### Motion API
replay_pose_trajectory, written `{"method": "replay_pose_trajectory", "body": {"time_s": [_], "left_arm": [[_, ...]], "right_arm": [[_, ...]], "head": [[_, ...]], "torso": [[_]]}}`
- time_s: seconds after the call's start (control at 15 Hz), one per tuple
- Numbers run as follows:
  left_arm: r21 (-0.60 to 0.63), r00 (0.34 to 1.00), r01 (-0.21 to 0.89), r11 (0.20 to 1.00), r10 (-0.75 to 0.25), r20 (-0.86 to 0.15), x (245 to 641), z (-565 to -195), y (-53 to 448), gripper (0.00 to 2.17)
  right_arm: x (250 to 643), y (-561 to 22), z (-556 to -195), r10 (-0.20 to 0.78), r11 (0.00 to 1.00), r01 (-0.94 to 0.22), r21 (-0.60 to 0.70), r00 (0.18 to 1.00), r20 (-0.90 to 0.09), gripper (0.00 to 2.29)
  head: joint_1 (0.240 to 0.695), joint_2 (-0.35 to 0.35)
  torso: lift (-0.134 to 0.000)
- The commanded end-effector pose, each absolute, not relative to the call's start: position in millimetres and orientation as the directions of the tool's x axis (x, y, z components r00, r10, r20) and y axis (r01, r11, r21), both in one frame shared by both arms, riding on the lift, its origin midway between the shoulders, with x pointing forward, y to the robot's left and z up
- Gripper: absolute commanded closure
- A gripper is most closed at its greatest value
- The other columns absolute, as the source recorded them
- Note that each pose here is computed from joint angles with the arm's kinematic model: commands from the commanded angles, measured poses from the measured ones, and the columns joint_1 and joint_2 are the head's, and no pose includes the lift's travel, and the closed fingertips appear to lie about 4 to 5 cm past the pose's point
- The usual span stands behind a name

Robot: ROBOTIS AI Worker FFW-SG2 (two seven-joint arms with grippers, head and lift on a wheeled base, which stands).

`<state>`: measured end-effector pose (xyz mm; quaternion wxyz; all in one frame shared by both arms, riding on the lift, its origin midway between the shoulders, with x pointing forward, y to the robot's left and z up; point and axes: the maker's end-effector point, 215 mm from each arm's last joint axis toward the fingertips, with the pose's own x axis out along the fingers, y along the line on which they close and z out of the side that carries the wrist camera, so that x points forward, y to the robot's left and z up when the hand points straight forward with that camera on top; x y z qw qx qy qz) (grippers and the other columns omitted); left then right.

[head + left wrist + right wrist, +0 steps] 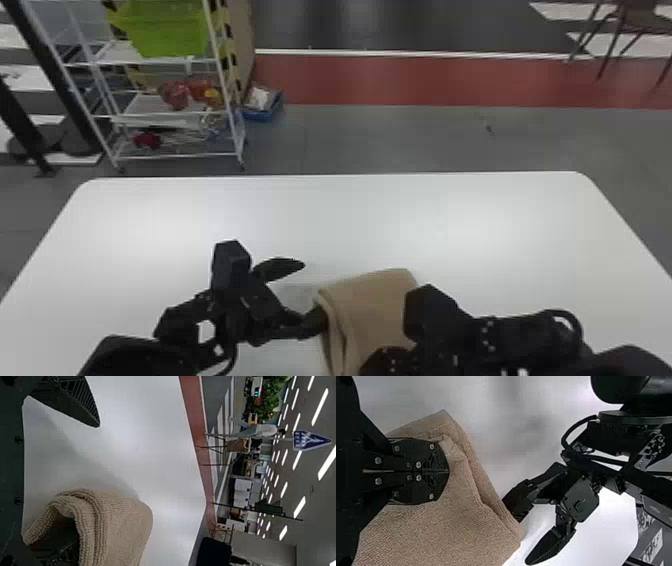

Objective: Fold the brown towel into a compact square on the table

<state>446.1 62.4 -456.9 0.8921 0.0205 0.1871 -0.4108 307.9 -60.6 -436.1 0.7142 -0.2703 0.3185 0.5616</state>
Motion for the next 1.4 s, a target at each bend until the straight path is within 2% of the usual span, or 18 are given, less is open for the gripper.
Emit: {"method": "replay_pose_trajectory", "body": {"time_s": [0.0,0.2,0.47,0.8,1.0,1.13,1.33], "left_arm": [[-0.074,0.612,0.740,0.669,-0.715,-0.338,444.6,-448.3,66.6,0.07],[-0.035,0.619,0.753,0.657,-0.725,-0.301,445.2,-436.8,62.0,0.07],[0.070,0.593,0.790,0.609,-0.730,-0.340,439.7,-438.6,52.6,0.07],[0.183,0.493,0.867,0.463,-0.747,-0.446,428.6,-437.2,47.5,0.07],[0.206,0.454,0.891,0.405,-0.773,-0.442,427.5,-416.1,53.8,0.07],[0.229,0.463,0.886,0.403,-0.752,-0.470,432.2,-413.8,69.5,0.07],[0.291,0.572,0.819,0.495,-0.658,-0.490,453.7,-413.0,105.5,0.07]], "right_arm": [[303.5,-57.4,-441.4,0.625,0.205,-0.978,-0.025,0.151,-0.766,2.17],[298.8,-54.6,-445.9,0.621,0.195,-0.981,-0.020,0.139,-0.772,2.17],[292.8,-54.0,-455.3,0.609,0.186,-0.983,-0.008,0.121,-0.784,2.17],[292.5,-52.8,-455.0,0.611,0.185,-0.983,-0.007,0.121,-0.783,2.17],[292.9,-53.4,-455.0,0.610,0.186,-0.982,-0.008,0.122,-0.783,2.17],[292.9,-53.4,-455.0,0.610,0.186,-0.982,-0.008,0.122,-0.783,2.17],[293.3,-52.9,-455.3,0.611,0.185,-0.983,-0.008,0.121,-0.782,2.17]], "head": [[0.695,-0.001],[0.695,0.015],[0.695,0.009],[0.695,-0.009],[0.695,-0.012],[0.695,-0.007],[0.695,0.041]], "torso": [[-0.122],[-0.122],[-0.122],[-0.122],[-0.122],[-0.122],[-0.122]]}}
